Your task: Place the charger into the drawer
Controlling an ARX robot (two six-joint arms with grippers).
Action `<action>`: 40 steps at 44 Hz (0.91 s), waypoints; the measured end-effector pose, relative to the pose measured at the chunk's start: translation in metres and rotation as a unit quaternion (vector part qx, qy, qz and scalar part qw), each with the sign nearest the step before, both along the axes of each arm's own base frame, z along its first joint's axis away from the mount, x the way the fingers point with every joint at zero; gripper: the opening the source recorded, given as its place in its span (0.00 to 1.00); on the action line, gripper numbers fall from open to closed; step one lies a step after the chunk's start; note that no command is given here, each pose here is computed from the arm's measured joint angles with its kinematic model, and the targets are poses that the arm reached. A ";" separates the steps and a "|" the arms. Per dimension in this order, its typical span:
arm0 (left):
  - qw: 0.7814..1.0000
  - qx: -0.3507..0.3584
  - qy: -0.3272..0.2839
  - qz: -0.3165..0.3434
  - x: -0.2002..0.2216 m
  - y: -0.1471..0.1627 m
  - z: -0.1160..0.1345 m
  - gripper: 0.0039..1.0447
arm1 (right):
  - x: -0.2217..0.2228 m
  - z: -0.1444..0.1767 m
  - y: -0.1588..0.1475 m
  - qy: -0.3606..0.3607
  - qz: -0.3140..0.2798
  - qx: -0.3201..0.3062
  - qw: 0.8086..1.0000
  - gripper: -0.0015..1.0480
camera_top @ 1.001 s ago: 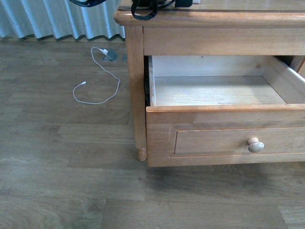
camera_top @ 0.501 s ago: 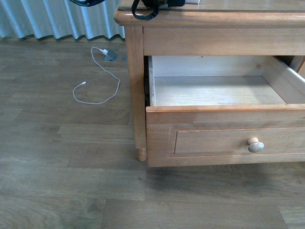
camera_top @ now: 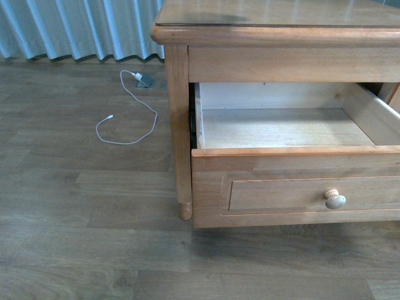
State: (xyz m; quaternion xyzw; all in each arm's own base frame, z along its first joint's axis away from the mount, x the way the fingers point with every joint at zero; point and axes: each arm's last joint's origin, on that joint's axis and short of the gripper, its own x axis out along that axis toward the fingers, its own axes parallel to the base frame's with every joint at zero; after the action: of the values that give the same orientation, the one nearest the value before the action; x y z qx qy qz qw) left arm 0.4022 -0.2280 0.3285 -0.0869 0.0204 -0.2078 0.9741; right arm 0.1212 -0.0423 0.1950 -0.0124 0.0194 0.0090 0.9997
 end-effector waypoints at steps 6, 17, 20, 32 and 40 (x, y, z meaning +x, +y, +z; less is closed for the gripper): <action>0.999 0.008 0.008 -0.052 -0.027 -0.017 -0.010 0.04 | 0.000 0.000 0.000 0.000 0.000 0.000 1.000 0.92; 0.992 0.048 0.066 -0.092 -0.033 -0.049 -0.063 0.04 | 0.000 0.000 0.000 0.000 0.000 0.000 1.000 0.92; 0.980 0.090 0.140 -0.105 -0.016 -0.074 -0.129 0.04 | 0.000 0.000 0.000 0.000 0.000 0.000 1.000 0.92; 0.973 0.106 0.171 -0.113 0.001 -0.099 -0.164 0.04 | 0.000 0.000 0.000 0.000 0.000 0.000 1.000 0.92; 0.973 0.113 0.180 -0.089 0.007 -0.100 -0.174 0.20 | 0.000 0.000 0.000 0.000 0.000 0.000 1.000 0.92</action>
State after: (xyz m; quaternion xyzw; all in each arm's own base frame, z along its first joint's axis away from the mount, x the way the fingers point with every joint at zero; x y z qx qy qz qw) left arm 0.4096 -0.3282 0.1541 -0.0096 0.2263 -0.2706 0.9357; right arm 0.1212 -0.0423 0.1950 -0.0124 0.0194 0.0090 0.9997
